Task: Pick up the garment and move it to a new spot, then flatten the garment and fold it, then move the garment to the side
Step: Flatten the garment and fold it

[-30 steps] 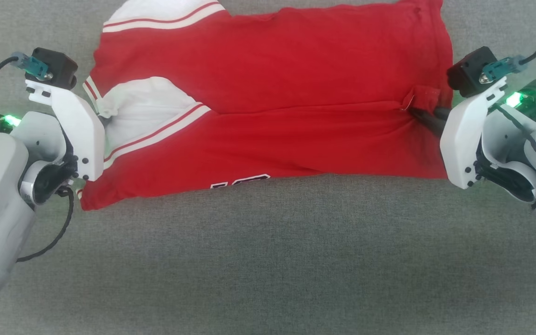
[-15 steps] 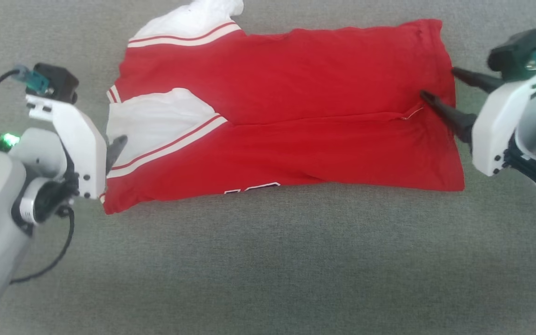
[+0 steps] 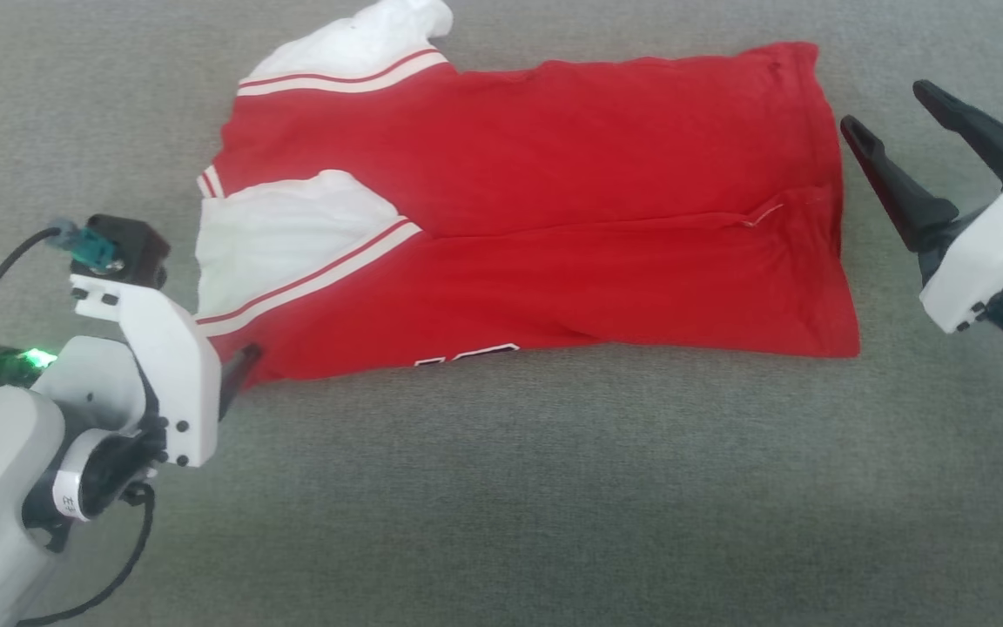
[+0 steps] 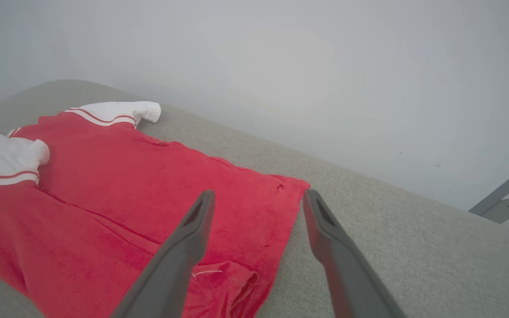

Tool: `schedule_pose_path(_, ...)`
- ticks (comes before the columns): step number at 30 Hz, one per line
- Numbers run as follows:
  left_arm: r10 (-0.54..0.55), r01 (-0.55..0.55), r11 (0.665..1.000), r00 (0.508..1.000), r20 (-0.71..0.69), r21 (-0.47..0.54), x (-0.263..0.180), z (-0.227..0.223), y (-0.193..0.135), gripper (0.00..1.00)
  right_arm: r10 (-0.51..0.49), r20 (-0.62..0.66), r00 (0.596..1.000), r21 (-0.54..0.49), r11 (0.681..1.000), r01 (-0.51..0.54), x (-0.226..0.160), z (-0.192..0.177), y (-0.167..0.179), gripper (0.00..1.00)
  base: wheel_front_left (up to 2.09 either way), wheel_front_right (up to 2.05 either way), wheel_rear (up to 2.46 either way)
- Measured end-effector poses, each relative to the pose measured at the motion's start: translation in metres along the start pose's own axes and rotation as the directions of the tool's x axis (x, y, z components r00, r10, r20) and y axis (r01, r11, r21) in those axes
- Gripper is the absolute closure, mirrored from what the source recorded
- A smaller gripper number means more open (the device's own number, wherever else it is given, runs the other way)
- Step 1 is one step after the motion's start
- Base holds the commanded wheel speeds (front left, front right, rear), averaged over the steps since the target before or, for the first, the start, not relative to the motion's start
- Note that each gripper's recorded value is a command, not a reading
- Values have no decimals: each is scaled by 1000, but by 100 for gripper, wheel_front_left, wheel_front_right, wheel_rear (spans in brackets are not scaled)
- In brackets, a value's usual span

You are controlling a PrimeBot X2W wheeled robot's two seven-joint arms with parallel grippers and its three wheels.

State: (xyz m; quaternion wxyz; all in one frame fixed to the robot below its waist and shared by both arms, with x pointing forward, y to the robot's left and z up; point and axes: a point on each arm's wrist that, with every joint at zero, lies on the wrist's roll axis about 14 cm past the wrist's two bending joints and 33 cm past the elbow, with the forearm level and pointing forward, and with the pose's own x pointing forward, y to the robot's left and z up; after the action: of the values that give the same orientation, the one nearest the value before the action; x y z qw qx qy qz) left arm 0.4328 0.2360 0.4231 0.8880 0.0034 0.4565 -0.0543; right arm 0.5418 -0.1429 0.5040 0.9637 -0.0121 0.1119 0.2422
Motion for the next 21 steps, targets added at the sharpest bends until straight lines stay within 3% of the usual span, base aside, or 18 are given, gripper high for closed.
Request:
schedule_pose_path(10,0,-13,996,988,-153,-87,36,-26,6,3,-116,-71,991,72,990,121,-34,-29,-17,0,0,0,0)
schedule_pose_path(11,-3,-12,995,988,-157,-95,39,-26,6,51,-121,-89,989,84,988,129,-37,-34,-16,0,0,0,0)
schedule_pose_path(12,-13,-2,996,987,-161,-90,41,-26,5,81,-120,-114,986,96,987,131,-39,-40,-14,0,0,0,0)
schedule_pose_path(13,-17,2,996,986,-164,-92,42,-26,4,100,-115,-135,984,109,985,130,-41,-45,-11,0,0,0,0)
schedule_pose_path(21,-43,30,995,988,-148,-91,47,-23,1,100,-67,-325,943,186,974,133,-48,-81,6,0,0,0,0)
